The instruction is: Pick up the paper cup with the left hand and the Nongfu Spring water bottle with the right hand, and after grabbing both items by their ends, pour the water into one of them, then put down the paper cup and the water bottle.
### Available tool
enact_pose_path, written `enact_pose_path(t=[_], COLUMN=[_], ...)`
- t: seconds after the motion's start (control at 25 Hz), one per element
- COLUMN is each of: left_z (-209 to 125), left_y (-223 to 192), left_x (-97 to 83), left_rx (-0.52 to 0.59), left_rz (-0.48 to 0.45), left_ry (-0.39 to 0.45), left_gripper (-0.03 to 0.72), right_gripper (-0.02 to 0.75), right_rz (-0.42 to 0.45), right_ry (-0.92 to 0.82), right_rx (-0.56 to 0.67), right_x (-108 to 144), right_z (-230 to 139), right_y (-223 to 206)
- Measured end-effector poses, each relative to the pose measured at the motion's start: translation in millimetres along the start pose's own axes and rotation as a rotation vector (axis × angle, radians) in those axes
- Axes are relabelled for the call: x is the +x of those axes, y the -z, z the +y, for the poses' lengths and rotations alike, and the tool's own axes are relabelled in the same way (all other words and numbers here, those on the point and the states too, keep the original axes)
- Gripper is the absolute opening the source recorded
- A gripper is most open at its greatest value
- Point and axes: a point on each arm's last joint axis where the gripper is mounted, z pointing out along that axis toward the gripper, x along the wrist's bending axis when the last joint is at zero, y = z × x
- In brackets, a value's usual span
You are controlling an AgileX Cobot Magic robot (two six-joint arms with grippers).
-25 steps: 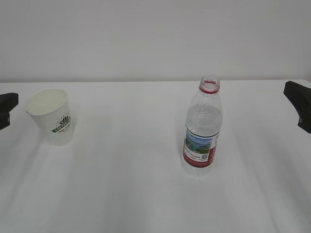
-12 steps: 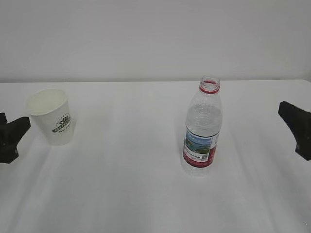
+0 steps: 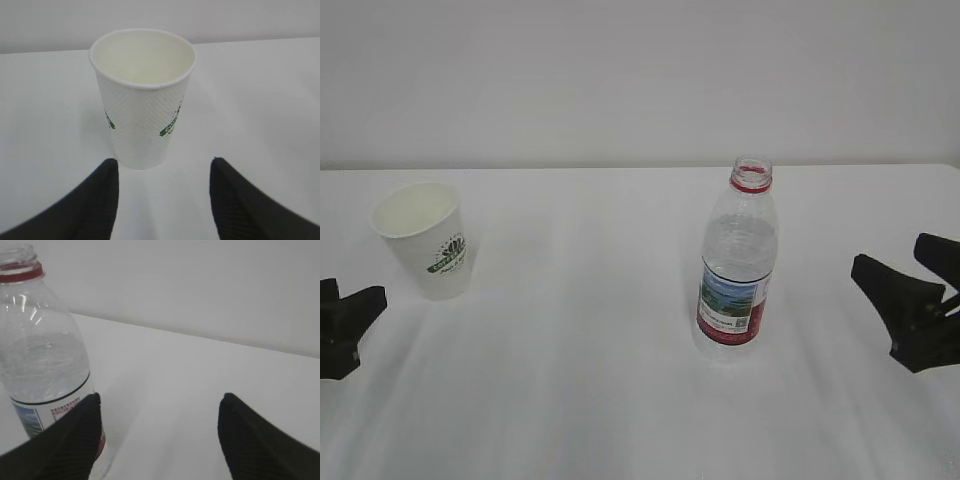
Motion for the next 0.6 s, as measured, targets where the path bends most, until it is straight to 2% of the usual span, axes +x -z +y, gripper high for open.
enact_pose_path(t=[0.12,0.4,0.6], left_z=[0,0,0], left_y=[0,0,0], left_x=[0.0,-2.0,-3.3], left_rx=[-0.002,0.001,0.003], left_rz=[0.000,-0.022,-0.036], left_ry=[0.000,-0.008,-0.015], left_gripper=[0.431,0.431,0.431], right_gripper=[0.549,0.549,0.549], right_rz=[0.016,0.061,0.127], right_ry=[-0.014,0.006,0.039], right_rx=[0.018,0.175,0.198], right_x=[1,4,10], right_z=[-13,-45,-50], right_y=[-4,-11,-11])
